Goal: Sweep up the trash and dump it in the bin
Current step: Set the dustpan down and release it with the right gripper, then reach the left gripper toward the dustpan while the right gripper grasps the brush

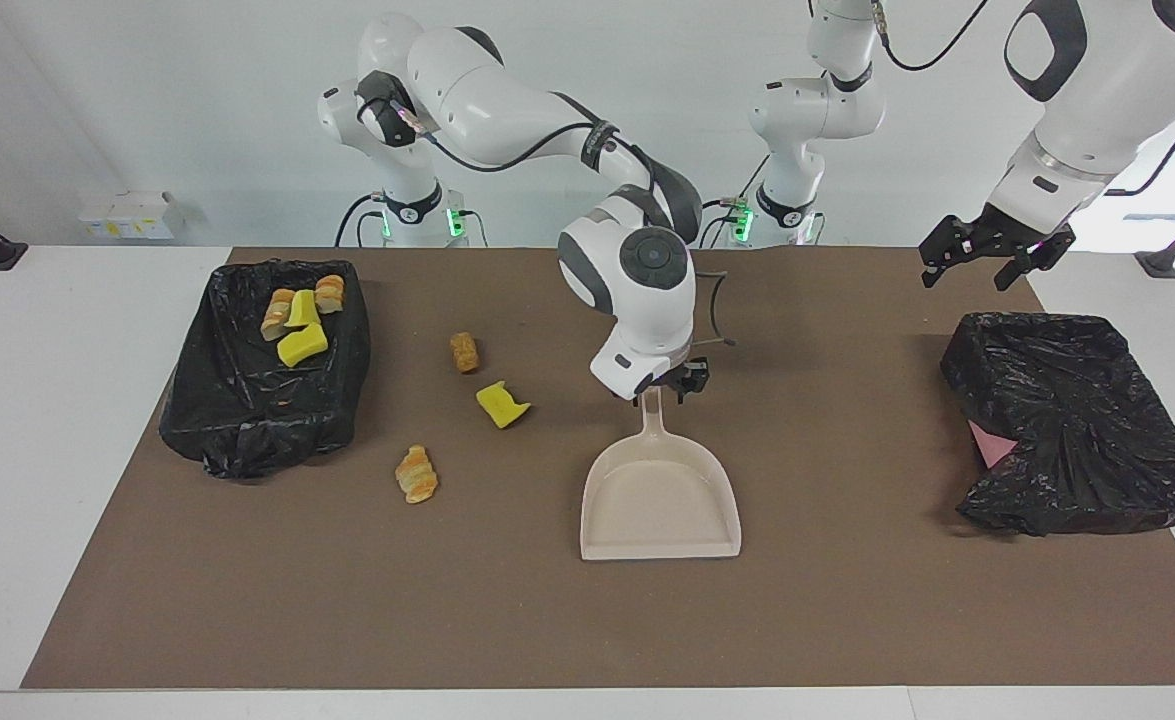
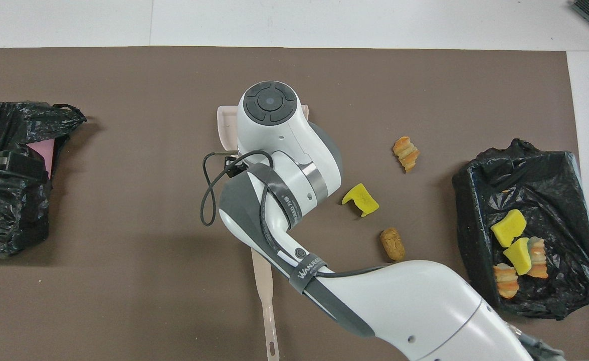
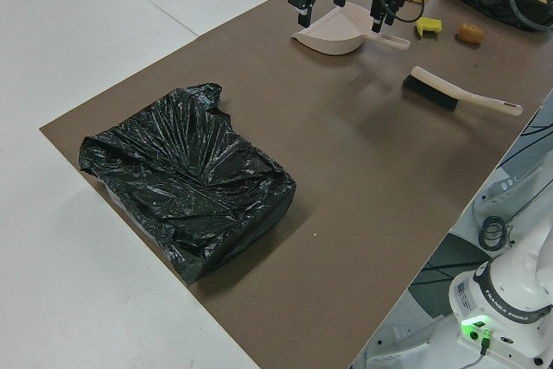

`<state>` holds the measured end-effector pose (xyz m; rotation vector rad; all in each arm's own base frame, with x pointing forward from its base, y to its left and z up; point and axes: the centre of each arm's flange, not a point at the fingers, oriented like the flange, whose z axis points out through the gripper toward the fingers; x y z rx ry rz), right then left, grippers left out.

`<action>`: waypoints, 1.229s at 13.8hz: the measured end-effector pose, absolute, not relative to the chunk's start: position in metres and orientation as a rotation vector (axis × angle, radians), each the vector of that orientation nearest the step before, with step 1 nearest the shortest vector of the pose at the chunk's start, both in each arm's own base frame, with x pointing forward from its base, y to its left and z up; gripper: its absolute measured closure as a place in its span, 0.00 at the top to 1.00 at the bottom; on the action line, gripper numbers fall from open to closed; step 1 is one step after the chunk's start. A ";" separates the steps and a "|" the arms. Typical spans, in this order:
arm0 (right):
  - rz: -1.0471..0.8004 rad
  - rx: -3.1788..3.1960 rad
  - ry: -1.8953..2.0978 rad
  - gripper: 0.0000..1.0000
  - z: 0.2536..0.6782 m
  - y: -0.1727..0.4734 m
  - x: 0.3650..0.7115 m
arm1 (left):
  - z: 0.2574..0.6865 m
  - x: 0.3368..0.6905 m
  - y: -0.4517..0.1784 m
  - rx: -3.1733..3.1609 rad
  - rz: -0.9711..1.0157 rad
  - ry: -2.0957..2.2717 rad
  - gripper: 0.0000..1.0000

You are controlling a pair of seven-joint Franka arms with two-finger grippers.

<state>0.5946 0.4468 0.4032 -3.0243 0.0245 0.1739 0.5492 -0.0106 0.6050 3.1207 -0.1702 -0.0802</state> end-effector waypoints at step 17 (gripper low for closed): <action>0.262 -3.117 -0.298 1.00 0.344 0.445 0.279 | 0.492 0.546 -0.180 3.080 0.064 -0.509 1.00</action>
